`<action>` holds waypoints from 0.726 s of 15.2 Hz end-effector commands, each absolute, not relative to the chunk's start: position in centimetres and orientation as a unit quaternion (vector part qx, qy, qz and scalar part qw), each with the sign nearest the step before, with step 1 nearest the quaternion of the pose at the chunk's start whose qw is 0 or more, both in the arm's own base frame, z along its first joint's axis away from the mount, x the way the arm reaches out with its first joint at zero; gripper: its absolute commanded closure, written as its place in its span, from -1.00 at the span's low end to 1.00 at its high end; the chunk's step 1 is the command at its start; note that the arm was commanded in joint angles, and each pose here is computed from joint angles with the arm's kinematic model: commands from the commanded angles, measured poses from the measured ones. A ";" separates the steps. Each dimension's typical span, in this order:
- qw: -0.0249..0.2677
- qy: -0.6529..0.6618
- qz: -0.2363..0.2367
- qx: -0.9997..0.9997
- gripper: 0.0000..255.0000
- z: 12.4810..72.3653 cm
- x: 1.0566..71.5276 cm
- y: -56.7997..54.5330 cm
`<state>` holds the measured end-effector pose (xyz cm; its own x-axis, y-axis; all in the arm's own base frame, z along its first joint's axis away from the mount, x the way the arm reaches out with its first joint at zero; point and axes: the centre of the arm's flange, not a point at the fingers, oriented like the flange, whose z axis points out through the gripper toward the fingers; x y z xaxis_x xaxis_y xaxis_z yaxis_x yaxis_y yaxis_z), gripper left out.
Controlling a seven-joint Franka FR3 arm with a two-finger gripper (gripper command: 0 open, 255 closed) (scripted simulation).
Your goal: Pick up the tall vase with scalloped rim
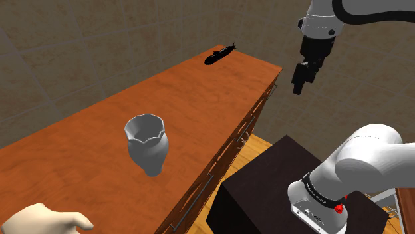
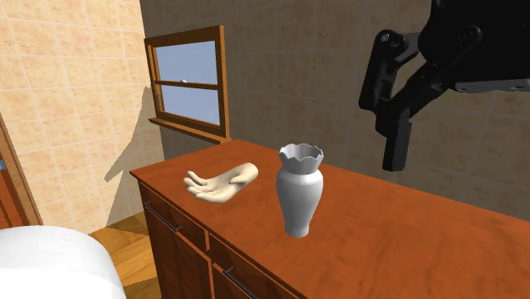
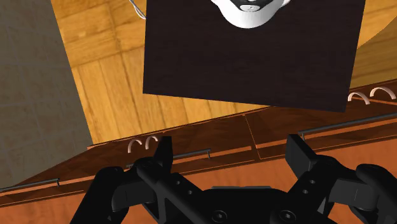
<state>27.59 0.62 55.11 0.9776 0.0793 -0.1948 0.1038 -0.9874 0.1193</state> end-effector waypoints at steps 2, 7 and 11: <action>0.066 0.043 -0.094 0.992 -1.00 54.8 28.0 1.9; 0.073 0.029 -0.088 0.993 -1.00 53.4 29.9 8.1; 0.079 0.018 -0.083 0.993 -1.00 52.1 31.5 13.1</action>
